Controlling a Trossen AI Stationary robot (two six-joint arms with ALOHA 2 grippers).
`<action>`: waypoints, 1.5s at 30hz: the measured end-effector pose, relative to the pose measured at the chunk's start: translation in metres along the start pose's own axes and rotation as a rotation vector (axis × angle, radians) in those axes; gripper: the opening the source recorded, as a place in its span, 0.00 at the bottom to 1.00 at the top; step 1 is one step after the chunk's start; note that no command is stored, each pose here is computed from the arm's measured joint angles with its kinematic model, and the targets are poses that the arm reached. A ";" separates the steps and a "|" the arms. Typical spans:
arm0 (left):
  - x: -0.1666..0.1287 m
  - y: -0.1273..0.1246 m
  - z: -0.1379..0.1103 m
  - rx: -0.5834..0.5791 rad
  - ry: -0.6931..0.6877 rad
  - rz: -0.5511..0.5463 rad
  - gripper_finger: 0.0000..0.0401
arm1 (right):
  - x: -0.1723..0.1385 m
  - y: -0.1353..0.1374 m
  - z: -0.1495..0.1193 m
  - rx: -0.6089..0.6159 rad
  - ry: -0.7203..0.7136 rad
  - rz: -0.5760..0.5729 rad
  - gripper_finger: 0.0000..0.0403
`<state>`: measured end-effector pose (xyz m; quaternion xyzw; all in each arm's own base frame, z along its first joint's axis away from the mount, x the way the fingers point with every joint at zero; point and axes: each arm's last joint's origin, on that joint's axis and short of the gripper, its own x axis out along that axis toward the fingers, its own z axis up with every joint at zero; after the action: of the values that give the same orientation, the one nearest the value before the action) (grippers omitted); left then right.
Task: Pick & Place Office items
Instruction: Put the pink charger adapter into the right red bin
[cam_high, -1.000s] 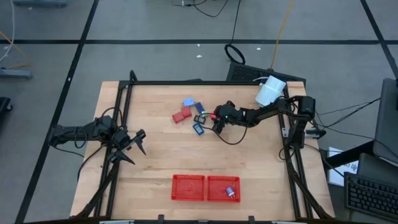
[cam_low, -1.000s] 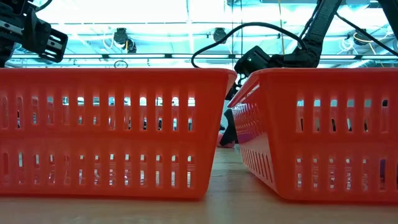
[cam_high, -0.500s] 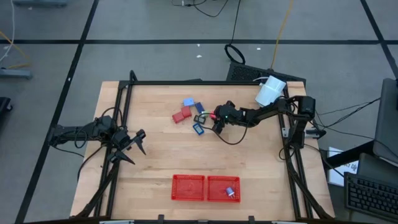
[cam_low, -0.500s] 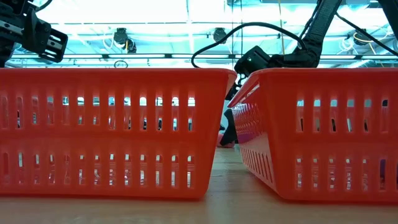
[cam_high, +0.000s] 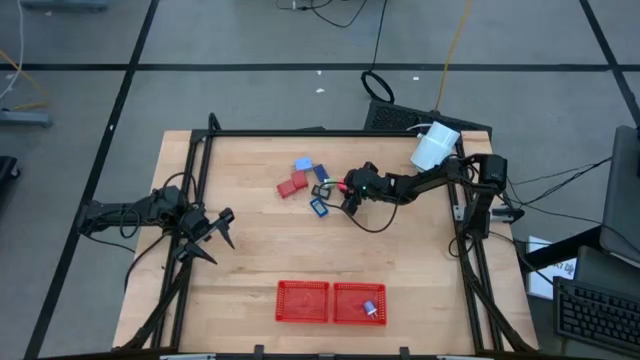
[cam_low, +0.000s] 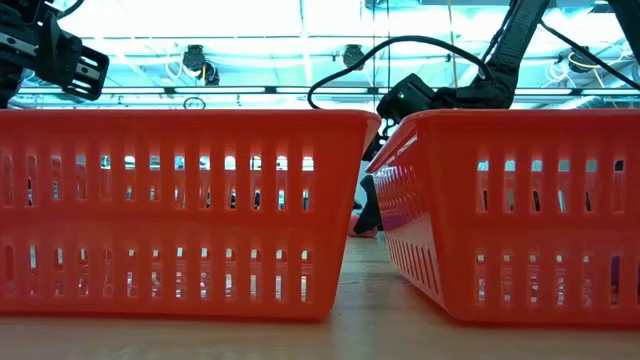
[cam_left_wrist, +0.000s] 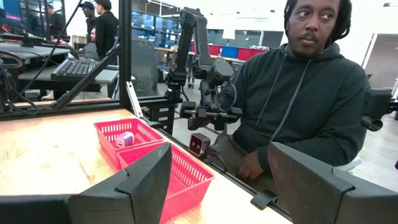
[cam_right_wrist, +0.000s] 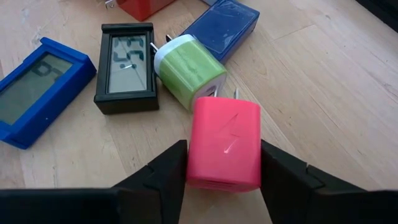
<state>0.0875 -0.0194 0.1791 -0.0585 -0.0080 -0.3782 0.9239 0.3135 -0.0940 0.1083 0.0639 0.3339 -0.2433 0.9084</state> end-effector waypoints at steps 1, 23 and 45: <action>0.000 0.000 0.000 0.000 0.000 0.000 0.68 | 0.000 0.000 0.000 0.000 0.000 0.000 0.41; 0.000 0.000 0.000 0.000 0.000 0.000 0.68 | -0.008 -0.001 0.004 -0.024 0.003 0.001 0.41; 0.000 0.000 0.000 0.000 0.000 0.001 0.68 | -0.079 0.030 0.037 -0.138 -0.121 0.121 0.41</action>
<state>0.0875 -0.0194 0.1791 -0.0584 -0.0080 -0.3779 0.9240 0.2981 -0.0464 0.1857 0.0065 0.2900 -0.1676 0.9422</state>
